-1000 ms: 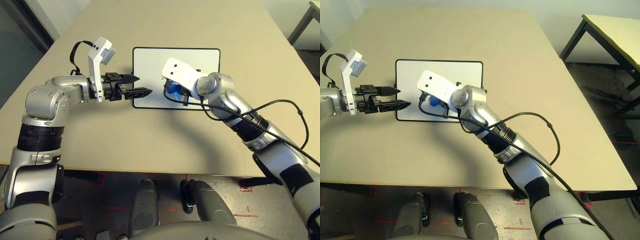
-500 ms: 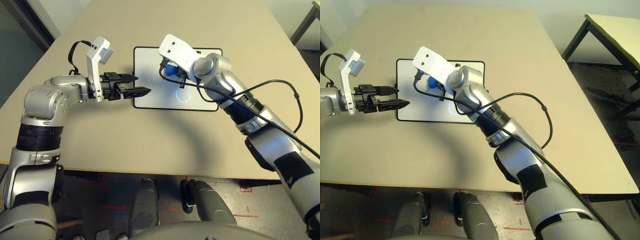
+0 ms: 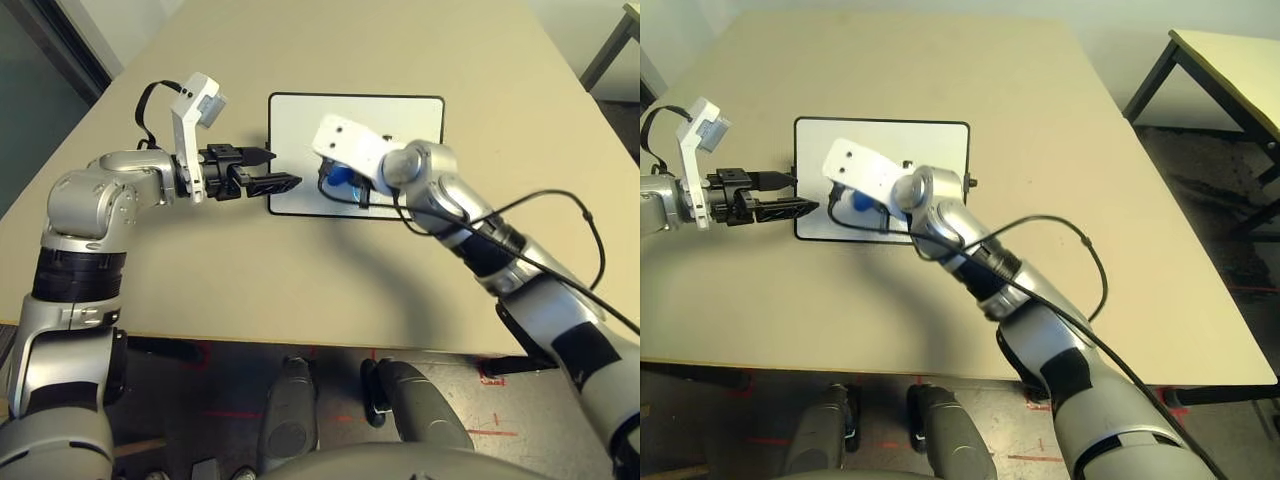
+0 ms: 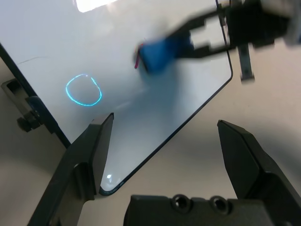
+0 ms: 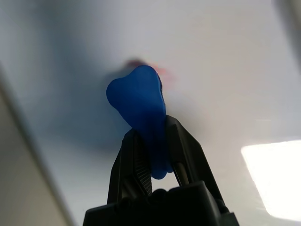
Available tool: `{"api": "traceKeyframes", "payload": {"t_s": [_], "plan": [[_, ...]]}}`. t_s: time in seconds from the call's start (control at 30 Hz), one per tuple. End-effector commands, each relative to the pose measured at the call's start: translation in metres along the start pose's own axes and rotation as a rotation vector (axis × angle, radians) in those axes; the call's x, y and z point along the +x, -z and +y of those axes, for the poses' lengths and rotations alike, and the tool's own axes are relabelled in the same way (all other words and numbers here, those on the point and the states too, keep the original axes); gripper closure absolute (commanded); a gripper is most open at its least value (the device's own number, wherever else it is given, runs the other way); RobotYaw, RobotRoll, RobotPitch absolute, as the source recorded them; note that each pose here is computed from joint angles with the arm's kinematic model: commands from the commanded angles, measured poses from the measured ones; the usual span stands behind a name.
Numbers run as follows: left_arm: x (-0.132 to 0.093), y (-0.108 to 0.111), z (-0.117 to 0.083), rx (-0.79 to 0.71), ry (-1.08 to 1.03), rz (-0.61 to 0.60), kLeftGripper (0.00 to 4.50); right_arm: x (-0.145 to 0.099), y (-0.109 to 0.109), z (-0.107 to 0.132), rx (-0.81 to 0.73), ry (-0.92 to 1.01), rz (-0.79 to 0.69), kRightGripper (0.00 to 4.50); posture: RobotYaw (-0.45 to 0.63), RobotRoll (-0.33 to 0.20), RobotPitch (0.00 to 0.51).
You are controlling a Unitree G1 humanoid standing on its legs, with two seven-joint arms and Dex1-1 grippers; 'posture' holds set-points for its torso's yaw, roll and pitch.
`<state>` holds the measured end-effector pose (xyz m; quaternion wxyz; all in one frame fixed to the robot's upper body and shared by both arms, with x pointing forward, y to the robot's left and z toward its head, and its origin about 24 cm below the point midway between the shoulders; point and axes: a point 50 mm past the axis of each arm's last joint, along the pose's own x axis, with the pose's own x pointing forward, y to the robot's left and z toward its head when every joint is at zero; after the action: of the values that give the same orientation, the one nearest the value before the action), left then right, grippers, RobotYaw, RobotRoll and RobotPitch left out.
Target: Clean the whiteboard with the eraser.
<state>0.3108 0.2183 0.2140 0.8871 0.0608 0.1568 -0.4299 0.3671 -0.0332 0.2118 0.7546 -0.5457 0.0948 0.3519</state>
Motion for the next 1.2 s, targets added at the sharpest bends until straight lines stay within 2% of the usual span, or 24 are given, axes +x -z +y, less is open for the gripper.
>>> {"api": "traceKeyframes", "payload": {"t_s": [0.03, 0.33, 0.47, 0.57, 0.67, 0.83, 1.03, 1.2], "plan": [[0.002, 0.002, -0.002, -0.002, 0.007, 0.01, 0.0, 0.004, 0.005, -0.001, 0.039, 0.005, 0.015, 3.88, 0.03, 0.0, 0.163], [0.001, 0.003, -0.002, -0.005, 0.007, 0.015, 0.0, 0.006, 0.009, 0.046, -0.022, -0.132, 0.008, 3.88, 0.03, 0.0, 0.166], [0.001, 0.003, -0.002, -0.005, 0.006, 0.015, 0.0, 0.005, 0.007, 0.038, -0.019, -0.111, 0.009, 3.88, 0.03, 0.0, 0.166], [0.001, 0.003, -0.002, -0.006, 0.007, 0.016, 0.0, 0.004, 0.0, 0.014, 0.001, -0.046, 0.001, 3.88, 0.03, 0.0, 0.164], [0.002, 0.003, -0.002, -0.006, 0.009, 0.015, 0.0, 0.005, -0.005, 0.005, 0.011, -0.023, -0.004, 3.88, 0.03, 0.0, 0.164], [0.003, 0.002, -0.003, -0.007, 0.011, 0.013, 0.0, 0.008, -0.002, 0.008, 0.021, -0.035, 0.001, 3.88, 0.04, 0.0, 0.163], [0.002, 0.004, -0.004, -0.013, 0.012, 0.019, 0.0, 0.009, 0.001, 0.001, 0.038, -0.011, 0.013, 3.88, 0.04, 0.0, 0.16], [0.003, 0.003, -0.004, -0.011, 0.015, 0.015, 0.0, 0.015, 0.006, 0.031, 0.02, -0.093, 0.021, 3.88, 0.04, 0.0, 0.159]]}}
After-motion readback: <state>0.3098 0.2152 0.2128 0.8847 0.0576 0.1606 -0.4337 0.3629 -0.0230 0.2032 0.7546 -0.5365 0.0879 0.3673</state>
